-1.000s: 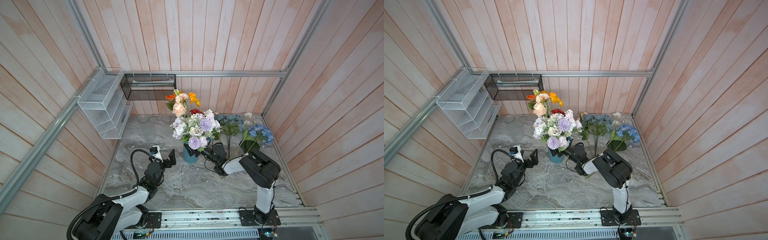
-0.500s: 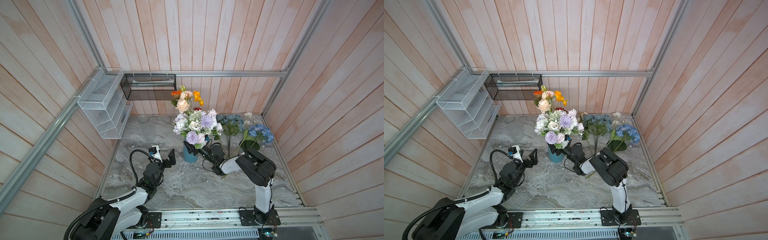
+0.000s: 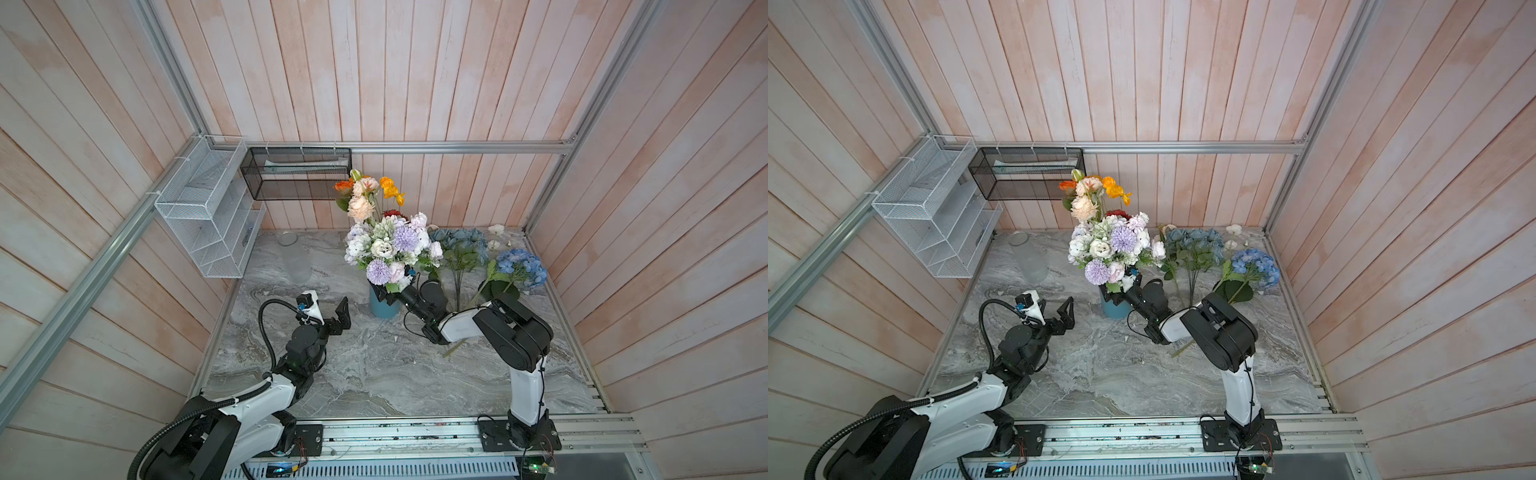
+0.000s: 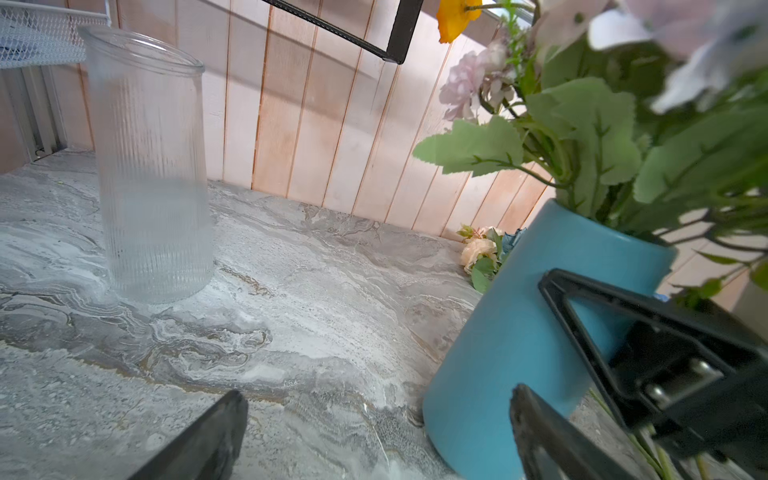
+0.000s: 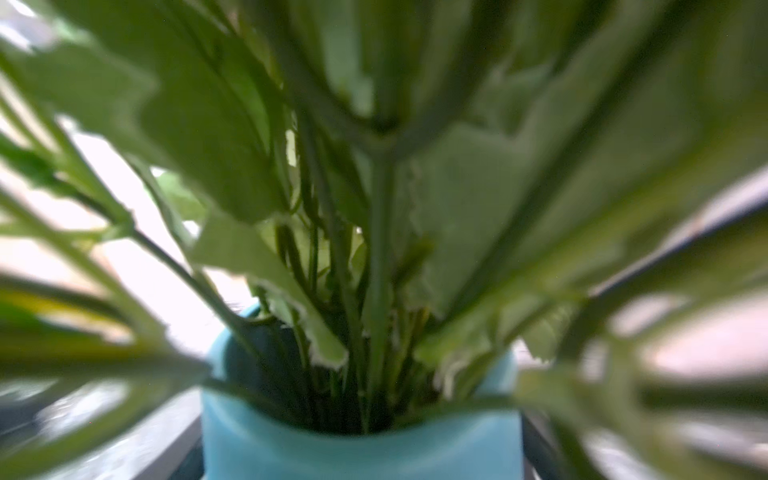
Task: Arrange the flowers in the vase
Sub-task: 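Push the teal vase farther from the robot with the right gripper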
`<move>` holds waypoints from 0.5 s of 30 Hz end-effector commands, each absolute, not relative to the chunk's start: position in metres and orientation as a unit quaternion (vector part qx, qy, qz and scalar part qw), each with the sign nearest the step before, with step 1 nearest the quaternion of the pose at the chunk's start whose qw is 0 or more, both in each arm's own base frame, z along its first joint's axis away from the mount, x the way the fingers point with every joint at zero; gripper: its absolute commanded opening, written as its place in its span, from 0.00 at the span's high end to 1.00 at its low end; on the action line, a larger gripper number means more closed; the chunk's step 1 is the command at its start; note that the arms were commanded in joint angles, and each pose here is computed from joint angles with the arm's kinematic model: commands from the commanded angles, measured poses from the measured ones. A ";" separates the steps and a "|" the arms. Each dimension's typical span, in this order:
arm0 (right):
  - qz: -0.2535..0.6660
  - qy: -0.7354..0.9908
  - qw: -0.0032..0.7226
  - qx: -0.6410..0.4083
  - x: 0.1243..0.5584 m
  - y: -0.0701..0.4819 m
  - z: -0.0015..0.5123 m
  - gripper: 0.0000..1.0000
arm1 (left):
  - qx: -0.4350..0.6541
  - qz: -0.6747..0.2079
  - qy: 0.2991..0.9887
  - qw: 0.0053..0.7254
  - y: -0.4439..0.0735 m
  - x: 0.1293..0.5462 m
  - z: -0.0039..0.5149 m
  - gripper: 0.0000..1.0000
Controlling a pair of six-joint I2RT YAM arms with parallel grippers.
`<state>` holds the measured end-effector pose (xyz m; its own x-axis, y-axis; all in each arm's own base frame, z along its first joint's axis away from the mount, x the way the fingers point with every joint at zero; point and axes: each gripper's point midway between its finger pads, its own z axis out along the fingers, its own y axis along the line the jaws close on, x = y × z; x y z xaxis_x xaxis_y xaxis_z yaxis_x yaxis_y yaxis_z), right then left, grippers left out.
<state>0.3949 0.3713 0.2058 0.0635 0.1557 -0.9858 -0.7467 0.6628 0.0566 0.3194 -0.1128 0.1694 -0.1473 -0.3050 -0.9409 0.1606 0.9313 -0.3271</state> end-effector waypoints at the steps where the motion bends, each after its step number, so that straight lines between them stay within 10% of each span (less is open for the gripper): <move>1: 0.305 0.487 0.796 -0.190 0.416 0.346 0.306 0.84 | -0.057 -0.167 0.731 0.659 -0.107 0.321 0.175 0.00; 15: 0.253 0.383 0.876 -0.147 0.501 0.333 0.343 0.84 | -0.055 -0.158 0.732 0.660 -0.105 0.322 0.177 0.00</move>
<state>0.5199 0.3545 0.2461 0.3004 0.1925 -0.9342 -0.5986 0.8006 -0.0275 0.3192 -0.1096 0.1656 -0.1561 -0.2931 -0.9433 0.1421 0.9384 -0.3151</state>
